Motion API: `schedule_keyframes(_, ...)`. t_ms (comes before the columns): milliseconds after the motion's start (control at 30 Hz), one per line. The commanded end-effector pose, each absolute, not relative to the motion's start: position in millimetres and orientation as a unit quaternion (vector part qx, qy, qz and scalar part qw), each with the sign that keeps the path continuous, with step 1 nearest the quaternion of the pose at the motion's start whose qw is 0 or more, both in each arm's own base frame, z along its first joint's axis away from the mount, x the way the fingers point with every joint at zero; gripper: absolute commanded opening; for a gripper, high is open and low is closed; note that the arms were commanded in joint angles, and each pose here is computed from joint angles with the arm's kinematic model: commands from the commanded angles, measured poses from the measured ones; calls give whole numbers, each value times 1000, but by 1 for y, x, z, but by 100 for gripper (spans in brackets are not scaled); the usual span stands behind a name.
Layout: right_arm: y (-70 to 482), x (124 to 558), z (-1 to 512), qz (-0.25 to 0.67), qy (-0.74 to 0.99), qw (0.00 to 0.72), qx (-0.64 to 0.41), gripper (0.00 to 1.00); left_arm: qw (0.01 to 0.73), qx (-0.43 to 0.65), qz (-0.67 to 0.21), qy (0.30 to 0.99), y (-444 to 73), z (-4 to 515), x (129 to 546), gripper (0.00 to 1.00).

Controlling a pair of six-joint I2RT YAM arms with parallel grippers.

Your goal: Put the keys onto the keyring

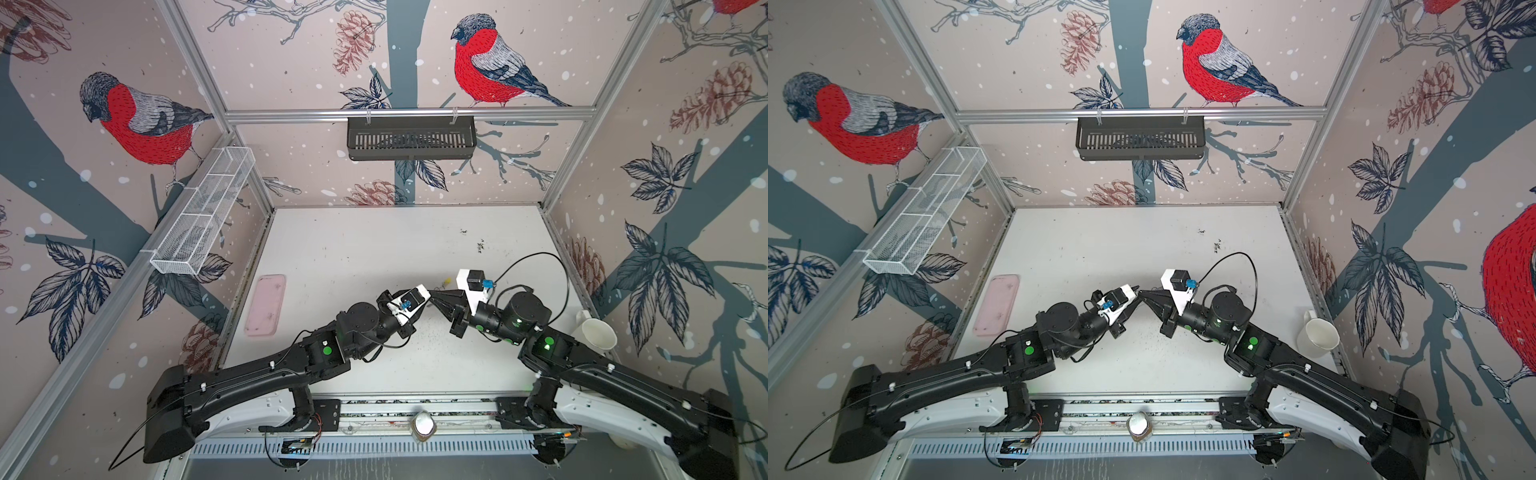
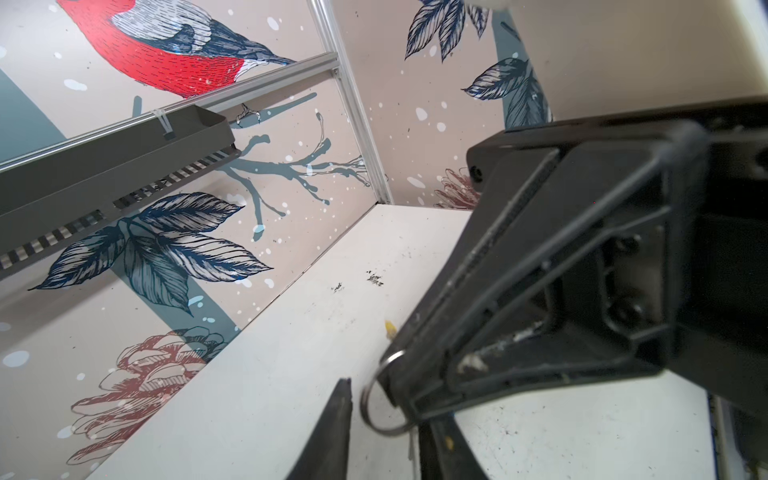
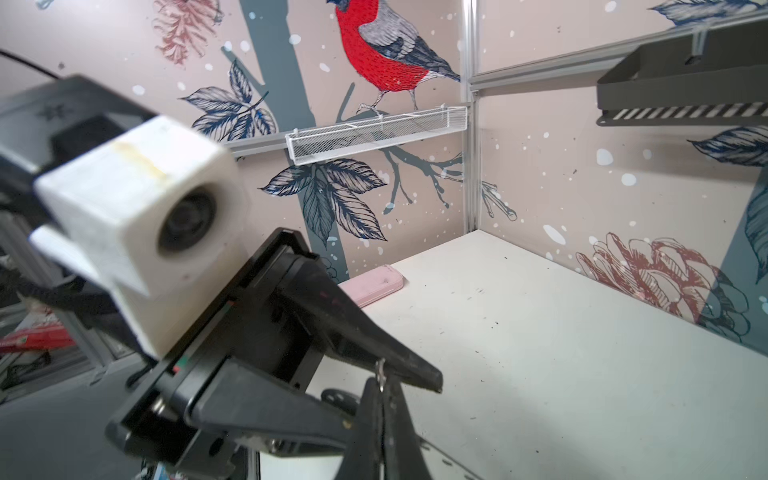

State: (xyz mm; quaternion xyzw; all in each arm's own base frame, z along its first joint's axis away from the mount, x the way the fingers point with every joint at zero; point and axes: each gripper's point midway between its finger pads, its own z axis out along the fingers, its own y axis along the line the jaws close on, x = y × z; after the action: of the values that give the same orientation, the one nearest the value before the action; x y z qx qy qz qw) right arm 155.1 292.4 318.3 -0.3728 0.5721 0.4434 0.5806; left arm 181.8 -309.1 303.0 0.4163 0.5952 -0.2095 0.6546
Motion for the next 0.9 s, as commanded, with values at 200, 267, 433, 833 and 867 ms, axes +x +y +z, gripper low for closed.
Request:
schedule_keyframes(200,271,140,331,468,470,590,-460,0,702,406,-299,503,-282,355,139,32)
schedule_keyframes(267,270,141,330,470,464,585,-471,0,710,402,-305,492,-274,361,134,32)
schedule_keyframes(433,273,138,330,481,443,569,-499,0,721,384,-283,502,-265,363,142,33)
schedule_keyframes(833,282,135,336,504,415,547,-523,0,673,450,-267,523,-312,333,152,27)
schedule_keyframes(867,282,135,336,504,414,547,-524,0,672,452,-272,520,-314,333,150,27)
